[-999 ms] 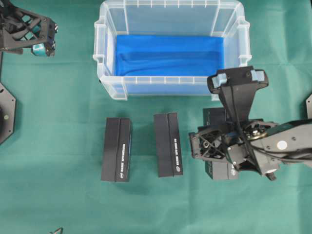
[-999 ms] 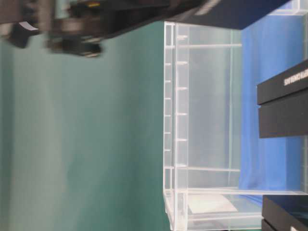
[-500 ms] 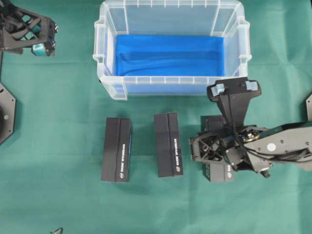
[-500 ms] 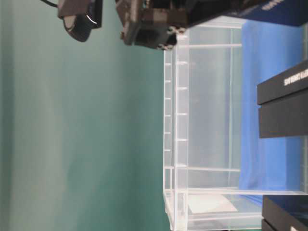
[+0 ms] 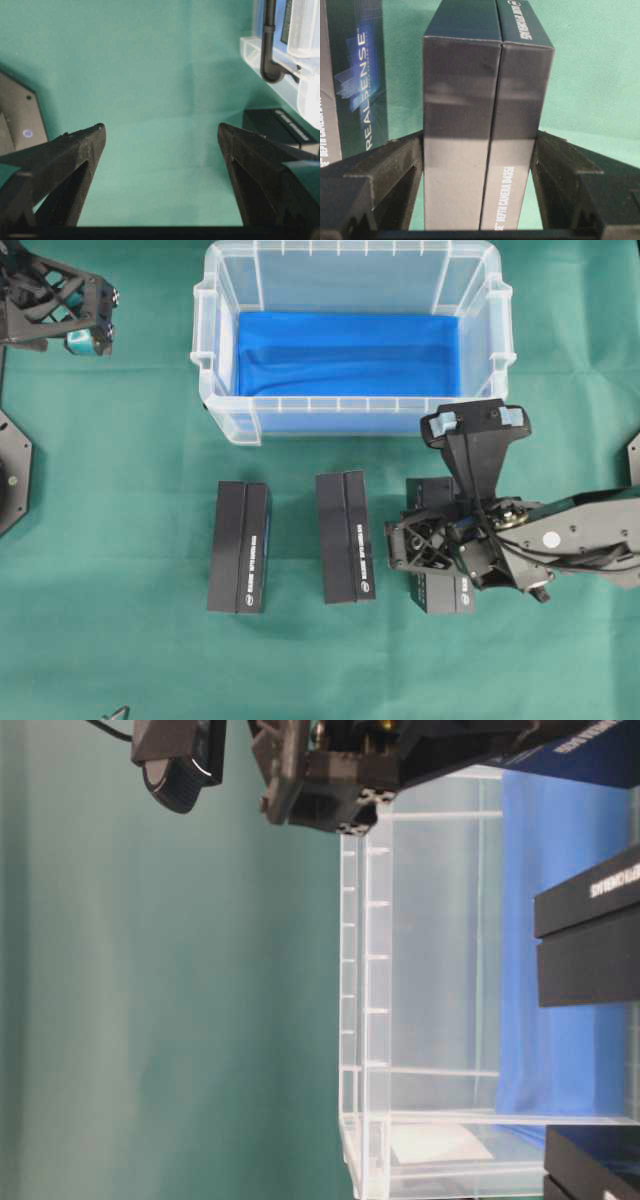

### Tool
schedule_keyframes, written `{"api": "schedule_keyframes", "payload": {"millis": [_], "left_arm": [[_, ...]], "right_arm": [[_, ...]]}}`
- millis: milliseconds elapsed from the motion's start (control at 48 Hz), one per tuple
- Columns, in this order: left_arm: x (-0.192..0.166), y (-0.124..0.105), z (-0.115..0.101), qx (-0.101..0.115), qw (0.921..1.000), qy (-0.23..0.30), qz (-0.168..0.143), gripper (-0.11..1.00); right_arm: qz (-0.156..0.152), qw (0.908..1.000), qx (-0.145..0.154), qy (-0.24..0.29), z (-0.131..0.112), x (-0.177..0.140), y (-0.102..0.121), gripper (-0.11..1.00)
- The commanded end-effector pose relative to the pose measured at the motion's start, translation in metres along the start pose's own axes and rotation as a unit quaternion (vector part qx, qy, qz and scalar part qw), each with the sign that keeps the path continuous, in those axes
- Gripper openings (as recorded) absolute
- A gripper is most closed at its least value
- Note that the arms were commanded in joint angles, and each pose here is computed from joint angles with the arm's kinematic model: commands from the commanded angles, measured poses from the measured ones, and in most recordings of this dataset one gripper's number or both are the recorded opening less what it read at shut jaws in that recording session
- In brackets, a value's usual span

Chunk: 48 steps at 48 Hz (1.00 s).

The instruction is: Take out the box from the case.

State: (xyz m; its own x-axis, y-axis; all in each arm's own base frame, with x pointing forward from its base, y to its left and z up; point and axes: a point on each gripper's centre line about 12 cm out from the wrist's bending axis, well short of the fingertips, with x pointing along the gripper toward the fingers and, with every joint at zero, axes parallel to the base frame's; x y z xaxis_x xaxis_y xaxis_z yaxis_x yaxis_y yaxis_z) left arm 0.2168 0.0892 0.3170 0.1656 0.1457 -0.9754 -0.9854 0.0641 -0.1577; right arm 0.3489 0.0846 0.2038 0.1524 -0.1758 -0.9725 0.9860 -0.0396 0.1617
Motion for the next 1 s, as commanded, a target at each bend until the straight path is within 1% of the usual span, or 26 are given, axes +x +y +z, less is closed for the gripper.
{"api": "schedule_keyframes", "payload": {"millis": [0, 208, 312, 375, 416, 479, 604, 979], "left_arm": [[-0.006, -0.001, 0.001, -0.001, 0.9999, -0.004, -0.011, 0.96], [-0.006, -0.001, 0.0, -0.001, 0.9999, -0.004, -0.011, 0.96], [-0.006, -0.001, 0.0, 0.0, 0.9999, -0.004, -0.011, 0.96], [-0.006, -0.001, 0.001, -0.001, 0.9999, -0.004, -0.011, 0.96], [-0.006, -0.001, 0.0, 0.0, 0.9999, -0.004, -0.011, 0.96], [-0.006, -0.001, 0.0, 0.0, 0.9999, -0.004, -0.011, 0.96], [-0.006, -0.002, 0.001, -0.001, 0.9999, -0.005, -0.013, 0.96], [-0.006, -0.002, 0.001, -0.001, 0.9999, -0.004, -0.012, 0.96]], "right_arm": [[0.022, 0.9997, 0.004, 0.008, 0.002, -0.016, 0.002, 0.67], [0.027, 0.9996, 0.005, 0.011, 0.003, -0.02, 0.002, 0.67], [0.022, 0.9997, 0.006, 0.01, 0.003, -0.021, 0.002, 0.68], [0.018, 0.9998, 0.007, 0.008, 0.003, -0.023, 0.001, 0.82], [0.015, 0.9999, 0.005, 0.007, 0.004, -0.024, 0.001, 0.9], [0.011, 0.9999, 0.006, 0.005, 0.004, -0.025, 0.001, 0.95], [0.011, 0.9999, 0.005, 0.003, 0.005, -0.026, 0.001, 0.91], [0.022, 0.9997, 0.01, 0.007, 0.008, -0.035, 0.002, 0.92]]}}
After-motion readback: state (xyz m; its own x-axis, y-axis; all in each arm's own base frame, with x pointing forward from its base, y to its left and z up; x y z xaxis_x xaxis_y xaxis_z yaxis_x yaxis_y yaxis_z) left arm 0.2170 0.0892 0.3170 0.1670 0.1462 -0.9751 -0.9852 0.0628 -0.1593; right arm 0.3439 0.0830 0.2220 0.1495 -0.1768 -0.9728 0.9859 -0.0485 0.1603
